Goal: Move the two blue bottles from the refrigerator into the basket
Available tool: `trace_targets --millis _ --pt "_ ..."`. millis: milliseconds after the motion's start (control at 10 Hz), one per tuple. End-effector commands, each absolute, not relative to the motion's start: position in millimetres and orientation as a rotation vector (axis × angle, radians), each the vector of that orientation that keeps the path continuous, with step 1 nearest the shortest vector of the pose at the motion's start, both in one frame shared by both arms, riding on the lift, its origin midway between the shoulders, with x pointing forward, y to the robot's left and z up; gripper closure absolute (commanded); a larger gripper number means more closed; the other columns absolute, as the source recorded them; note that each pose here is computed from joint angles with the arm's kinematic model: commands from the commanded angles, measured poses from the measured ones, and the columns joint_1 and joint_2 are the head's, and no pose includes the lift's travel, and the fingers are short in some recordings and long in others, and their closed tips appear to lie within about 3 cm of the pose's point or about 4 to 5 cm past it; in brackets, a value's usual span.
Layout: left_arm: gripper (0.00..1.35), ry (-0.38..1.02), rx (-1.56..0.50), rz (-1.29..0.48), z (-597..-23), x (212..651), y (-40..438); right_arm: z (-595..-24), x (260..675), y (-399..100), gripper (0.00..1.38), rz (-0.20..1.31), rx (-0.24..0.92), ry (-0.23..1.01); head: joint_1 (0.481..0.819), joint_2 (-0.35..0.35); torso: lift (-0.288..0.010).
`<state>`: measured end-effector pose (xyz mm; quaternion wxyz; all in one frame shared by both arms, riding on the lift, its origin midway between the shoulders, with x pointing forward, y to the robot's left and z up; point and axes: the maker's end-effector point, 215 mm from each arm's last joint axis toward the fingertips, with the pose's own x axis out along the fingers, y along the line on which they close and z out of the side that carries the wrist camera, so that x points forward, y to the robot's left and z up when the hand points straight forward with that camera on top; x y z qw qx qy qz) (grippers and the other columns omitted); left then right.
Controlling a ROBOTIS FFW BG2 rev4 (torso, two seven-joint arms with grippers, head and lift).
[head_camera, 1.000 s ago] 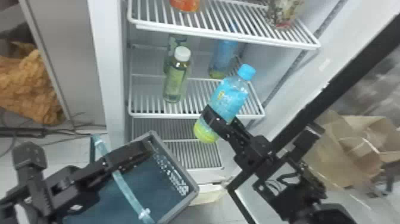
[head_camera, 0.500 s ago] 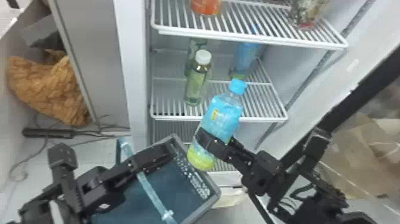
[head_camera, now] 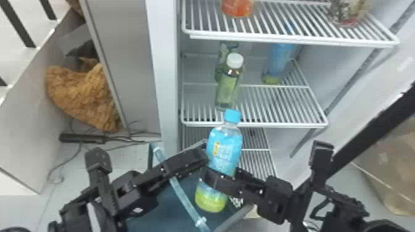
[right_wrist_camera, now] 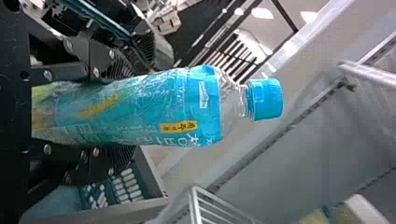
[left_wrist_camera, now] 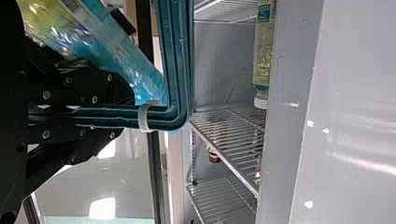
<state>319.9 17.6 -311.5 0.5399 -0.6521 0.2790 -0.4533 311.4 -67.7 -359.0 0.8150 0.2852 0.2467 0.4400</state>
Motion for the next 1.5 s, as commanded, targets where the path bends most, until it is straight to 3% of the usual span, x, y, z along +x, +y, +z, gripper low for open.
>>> trace_targets --millis 0,100,300,500,800,1100,1400 --pt "1.16 0.664 -1.550 -1.079 -311 320 17 -361 314 -65 0.14 0.946 0.607 0.530 0.695 -0.099 -0.216" --pt "1.16 0.663 -1.552 -1.080 -311 320 17 -357 319 -70 0.05 0.937 0.610 0.501 0.695 -0.091 -0.216" --pt "1.16 0.662 -1.554 -1.077 -311 319 18 -355 324 -79 0.17 0.917 0.616 0.479 0.695 -0.099 -0.216" --pt "1.16 0.663 -1.556 -1.076 -312 319 18 -333 349 -103 0.18 0.851 0.568 0.342 0.695 -0.111 -0.216" --pt "1.16 0.663 -1.556 -1.076 -312 319 18 -294 392 -183 0.18 0.623 0.456 0.094 0.695 -0.196 -0.216" --pt "1.16 0.663 -1.556 -1.076 -312 319 18 -285 418 -235 0.18 0.492 0.385 -0.004 0.695 -0.296 -0.216" --pt "1.16 0.664 -1.558 -1.078 -311 318 17 -283 447 -275 0.18 0.354 0.343 -0.081 0.695 -0.345 -0.216"
